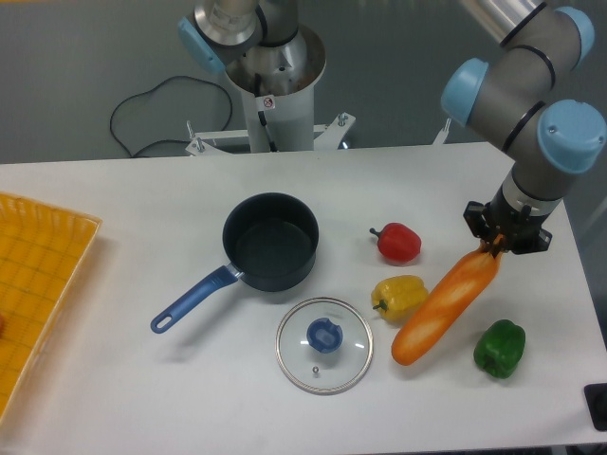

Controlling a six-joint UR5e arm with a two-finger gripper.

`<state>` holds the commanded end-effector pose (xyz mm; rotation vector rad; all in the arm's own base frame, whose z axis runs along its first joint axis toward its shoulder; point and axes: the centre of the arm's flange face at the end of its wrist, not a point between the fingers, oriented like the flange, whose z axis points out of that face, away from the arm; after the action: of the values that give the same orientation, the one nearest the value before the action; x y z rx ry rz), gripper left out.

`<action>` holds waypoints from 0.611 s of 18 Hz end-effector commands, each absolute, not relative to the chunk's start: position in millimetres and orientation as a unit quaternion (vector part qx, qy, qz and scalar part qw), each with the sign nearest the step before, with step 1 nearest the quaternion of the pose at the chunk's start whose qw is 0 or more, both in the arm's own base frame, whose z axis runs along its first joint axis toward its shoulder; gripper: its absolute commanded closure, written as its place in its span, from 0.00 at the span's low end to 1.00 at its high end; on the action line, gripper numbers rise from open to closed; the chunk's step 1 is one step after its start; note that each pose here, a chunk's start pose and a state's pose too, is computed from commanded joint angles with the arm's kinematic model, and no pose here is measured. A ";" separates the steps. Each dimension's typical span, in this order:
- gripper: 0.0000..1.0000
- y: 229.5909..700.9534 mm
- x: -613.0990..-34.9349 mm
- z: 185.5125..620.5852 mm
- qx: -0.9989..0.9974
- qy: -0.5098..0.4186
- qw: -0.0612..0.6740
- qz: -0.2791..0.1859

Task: Place the long bread in the pot
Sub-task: 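Lift the held orange long bread up and carry it toward the saucepan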

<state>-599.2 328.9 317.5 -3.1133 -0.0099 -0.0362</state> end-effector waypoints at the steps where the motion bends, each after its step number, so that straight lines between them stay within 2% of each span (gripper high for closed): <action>1: 0.86 328.7 -598.8 318.3 -1.000 -0.002 0.014 -0.012; 5: 0.86 322.4 -585.6 337.6 -1.000 -0.006 0.009 -0.025; 9: 0.87 306.4 -550.1 387.2 -0.999 -0.015 0.005 -0.034; 11: 0.87 300.1 -528.9 397.0 -0.999 -0.019 0.003 -0.042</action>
<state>-528.9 300.1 397.0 -3.1328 -0.0595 -0.1314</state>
